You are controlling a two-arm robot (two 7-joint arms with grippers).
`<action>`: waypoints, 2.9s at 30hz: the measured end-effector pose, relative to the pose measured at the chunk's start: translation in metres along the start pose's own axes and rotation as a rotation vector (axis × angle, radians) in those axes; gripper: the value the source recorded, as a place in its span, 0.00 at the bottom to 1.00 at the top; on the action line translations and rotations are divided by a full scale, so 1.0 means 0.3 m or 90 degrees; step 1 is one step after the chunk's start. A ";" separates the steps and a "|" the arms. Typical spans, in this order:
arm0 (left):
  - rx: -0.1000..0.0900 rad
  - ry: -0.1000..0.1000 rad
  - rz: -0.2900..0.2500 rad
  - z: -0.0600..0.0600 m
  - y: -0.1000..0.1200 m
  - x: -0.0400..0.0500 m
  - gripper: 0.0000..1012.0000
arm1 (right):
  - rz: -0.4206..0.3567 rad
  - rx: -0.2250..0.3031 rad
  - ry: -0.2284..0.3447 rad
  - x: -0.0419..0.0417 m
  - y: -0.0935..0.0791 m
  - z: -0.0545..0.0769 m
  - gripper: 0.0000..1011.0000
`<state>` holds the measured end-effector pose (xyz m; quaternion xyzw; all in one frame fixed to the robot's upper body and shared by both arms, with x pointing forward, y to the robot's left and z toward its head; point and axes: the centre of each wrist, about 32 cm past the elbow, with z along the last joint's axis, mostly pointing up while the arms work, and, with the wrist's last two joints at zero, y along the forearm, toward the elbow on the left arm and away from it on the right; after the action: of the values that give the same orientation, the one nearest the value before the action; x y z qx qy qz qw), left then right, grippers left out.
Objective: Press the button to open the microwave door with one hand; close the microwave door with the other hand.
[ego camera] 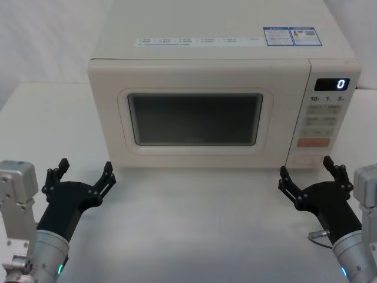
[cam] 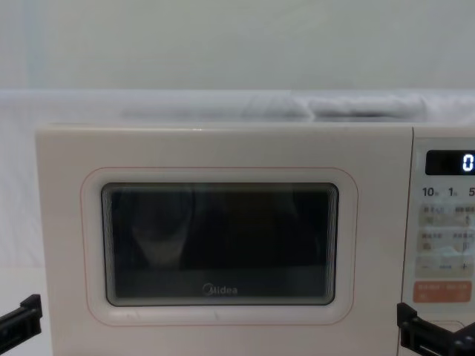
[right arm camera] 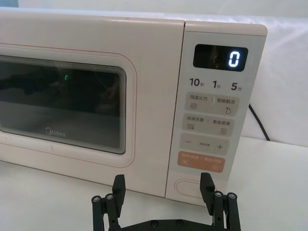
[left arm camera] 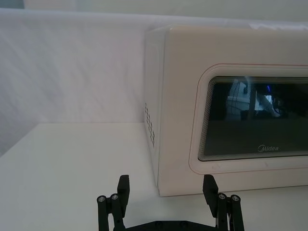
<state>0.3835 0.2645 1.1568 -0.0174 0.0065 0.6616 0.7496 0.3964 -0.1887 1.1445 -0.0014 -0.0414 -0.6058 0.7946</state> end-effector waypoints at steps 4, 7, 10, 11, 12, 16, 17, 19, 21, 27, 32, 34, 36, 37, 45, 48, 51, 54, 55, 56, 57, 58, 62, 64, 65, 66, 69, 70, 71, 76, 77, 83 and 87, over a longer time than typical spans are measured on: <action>0.000 0.000 0.000 0.000 0.000 0.000 0.99 | 0.000 0.000 0.000 0.000 0.000 0.000 0.99; 0.000 0.000 0.000 0.000 0.000 0.000 0.99 | 0.000 0.000 0.000 0.000 0.000 0.000 0.94; 0.000 0.000 0.000 0.000 0.000 0.000 0.99 | 0.000 0.000 0.000 0.000 0.000 0.000 0.88; 0.000 0.000 0.000 0.000 0.000 0.000 0.99 | 0.000 0.000 0.000 0.000 0.000 0.000 0.86; 0.000 0.000 0.000 0.000 0.000 0.000 0.99 | 0.000 0.000 0.000 0.000 0.000 0.000 0.85; 0.000 0.000 0.000 0.000 0.000 0.000 0.99 | 0.000 0.000 0.000 0.000 0.000 0.000 0.74; 0.000 0.000 0.000 0.000 0.000 0.000 0.99 | 0.000 0.000 0.000 0.000 0.000 0.000 0.71; 0.000 0.000 0.000 0.000 0.000 0.000 0.99 | 0.000 0.000 0.000 0.000 0.000 0.000 0.67; 0.000 0.000 0.000 0.000 0.000 0.000 0.99 | 0.000 0.000 0.000 0.000 0.000 0.000 0.59; 0.000 0.000 0.000 0.000 0.000 0.000 0.99 | 0.000 0.000 0.000 0.000 0.000 0.000 0.40; 0.000 0.000 0.000 0.000 0.000 0.000 0.99 | 0.000 0.000 0.000 0.000 0.000 0.000 0.22; 0.000 0.000 0.000 0.000 0.000 0.000 0.99 | 0.000 0.000 0.000 0.000 0.000 0.000 0.16; 0.000 0.000 0.000 0.000 0.000 0.000 0.99 | 0.000 0.000 0.000 0.000 0.000 0.000 0.09; 0.000 0.000 0.000 0.000 0.000 0.000 0.99 | 0.000 0.000 0.000 0.000 0.000 0.000 0.07; 0.000 0.000 0.000 0.000 0.000 0.000 0.99 | 0.000 0.000 0.000 0.000 0.000 0.000 0.00; 0.000 0.000 0.000 0.000 0.000 0.000 0.99 | 0.000 0.000 0.000 0.000 0.000 0.000 0.00; 0.000 0.000 0.000 0.000 0.000 0.000 0.99 | 0.000 0.000 0.000 0.000 0.000 0.000 0.00; 0.000 0.000 0.000 0.000 0.000 0.000 0.99 | 0.000 0.000 0.000 0.000 0.000 0.000 0.00; 0.000 0.000 0.000 0.000 0.000 0.000 0.99 | 0.000 0.000 0.000 0.000 0.000 0.000 0.00; 0.000 0.000 0.000 0.000 0.000 0.000 0.99 | 0.000 0.000 0.000 0.000 0.000 0.000 0.00; 0.000 0.000 0.000 0.000 0.000 0.000 0.99 | 0.000 0.000 0.000 0.000 0.000 0.000 0.00; 0.000 0.000 0.000 0.000 0.000 0.000 0.99 | 0.000 0.000 0.000 0.000 0.000 0.000 0.00; 0.000 0.000 0.000 0.000 0.000 0.000 0.99 | 0.000 0.000 0.000 0.000 0.000 0.000 0.00; 0.000 0.000 0.000 0.000 0.000 0.000 0.99 | 0.000 0.000 0.000 0.000 0.000 0.000 0.00; 0.000 0.000 0.000 0.000 0.000 0.000 0.99 | 0.000 0.000 0.000 0.000 0.000 0.000 0.00; 0.000 0.000 0.000 0.000 0.000 0.000 0.99 | 0.000 0.000 0.000 0.000 0.000 0.000 0.00; 0.000 0.000 0.000 0.000 0.000 0.000 0.99 | 0.000 0.000 0.000 0.000 0.000 0.000 0.00; 0.000 0.000 0.000 0.000 0.000 0.000 0.99 | 0.000 0.000 0.000 0.000 0.000 0.000 0.00; 0.000 0.000 0.000 0.000 0.000 0.000 0.99 | 0.000 0.000 0.000 0.000 0.000 0.000 0.00; 0.000 0.000 0.000 0.000 0.000 0.000 0.99 | 0.005 0.001 0.001 -0.005 0.001 0.009 0.00; 0.000 0.000 0.000 0.000 0.000 0.000 0.99 | 0.005 0.000 0.002 -0.006 0.001 0.010 0.00; 0.000 0.000 0.000 0.000 0.000 0.000 0.99 | -0.005 -0.015 0.019 0.011 -0.006 0.034 0.00; 0.000 0.000 0.000 0.000 0.000 0.000 0.99 | -0.008 -0.031 0.021 0.032 -0.010 0.055 0.00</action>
<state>0.3835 0.2645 1.1568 -0.0174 0.0064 0.6616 0.7496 0.3950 -0.1978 1.1615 -0.0105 -0.0135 -0.6118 0.7908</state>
